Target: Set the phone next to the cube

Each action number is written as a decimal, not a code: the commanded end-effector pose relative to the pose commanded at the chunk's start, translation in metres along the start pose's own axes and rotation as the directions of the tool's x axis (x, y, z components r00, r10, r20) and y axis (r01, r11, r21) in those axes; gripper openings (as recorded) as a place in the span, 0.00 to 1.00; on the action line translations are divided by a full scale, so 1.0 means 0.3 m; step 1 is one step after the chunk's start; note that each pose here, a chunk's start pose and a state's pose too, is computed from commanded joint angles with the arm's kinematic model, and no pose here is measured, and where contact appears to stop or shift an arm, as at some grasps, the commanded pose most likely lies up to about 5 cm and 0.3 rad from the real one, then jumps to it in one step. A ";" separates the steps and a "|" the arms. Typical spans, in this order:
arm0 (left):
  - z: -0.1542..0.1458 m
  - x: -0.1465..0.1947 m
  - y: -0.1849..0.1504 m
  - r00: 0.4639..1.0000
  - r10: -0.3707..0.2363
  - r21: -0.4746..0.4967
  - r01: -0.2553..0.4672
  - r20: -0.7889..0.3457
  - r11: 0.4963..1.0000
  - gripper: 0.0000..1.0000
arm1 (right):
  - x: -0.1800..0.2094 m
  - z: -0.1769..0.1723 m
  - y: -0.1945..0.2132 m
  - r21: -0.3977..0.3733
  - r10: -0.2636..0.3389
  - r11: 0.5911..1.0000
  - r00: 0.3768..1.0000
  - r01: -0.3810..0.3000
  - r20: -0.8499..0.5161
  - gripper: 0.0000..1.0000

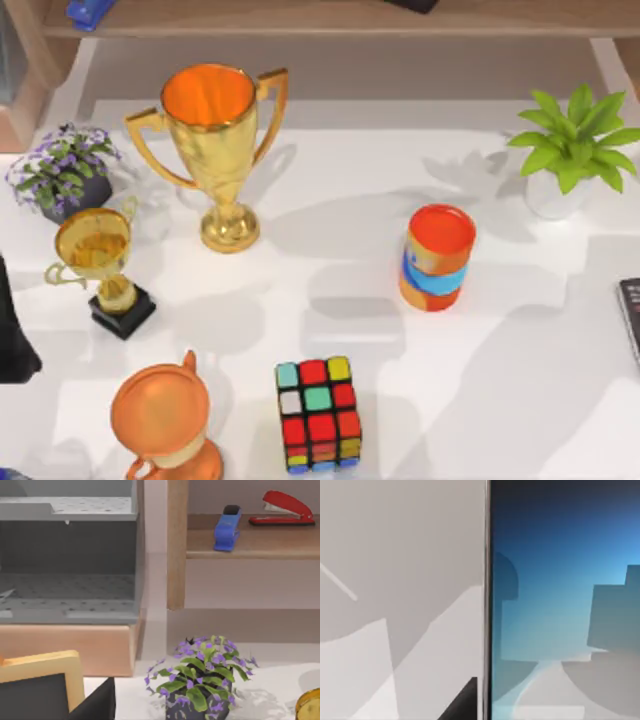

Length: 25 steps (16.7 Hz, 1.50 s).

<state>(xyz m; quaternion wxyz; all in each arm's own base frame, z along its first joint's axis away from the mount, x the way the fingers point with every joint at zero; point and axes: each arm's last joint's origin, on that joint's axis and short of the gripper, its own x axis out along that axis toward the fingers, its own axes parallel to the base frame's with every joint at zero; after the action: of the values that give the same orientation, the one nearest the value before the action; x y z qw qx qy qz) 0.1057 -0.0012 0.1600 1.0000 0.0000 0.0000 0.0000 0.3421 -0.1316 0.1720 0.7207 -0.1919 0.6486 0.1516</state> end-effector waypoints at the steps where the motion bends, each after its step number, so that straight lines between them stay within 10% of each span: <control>1: 0.000 0.000 0.000 1.000 0.000 0.000 0.000 0.000 1.000 1.00 | -0.030 0.023 0.018 0.007 -0.015 1.000 1.000 0.015 0.018 0.00; 9: 0.000 0.000 0.000 1.000 0.000 0.000 0.000 0.000 1.000 1.00 | -0.234 0.203 0.300 0.122 -0.053 0.992 0.987 0.034 0.153 0.00; 25: 0.000 0.000 0.000 1.000 0.000 0.000 0.000 0.000 1.000 1.00 | -0.240 0.214 1.012 0.410 0.093 0.906 0.995 -0.104 0.048 0.00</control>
<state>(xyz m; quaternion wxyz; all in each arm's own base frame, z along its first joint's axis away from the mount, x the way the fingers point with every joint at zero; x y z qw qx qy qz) 0.1057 -0.0012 0.1600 1.0000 0.0000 0.0000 0.0000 0.2484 0.1682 0.2246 0.7450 -0.0007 0.6651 0.0503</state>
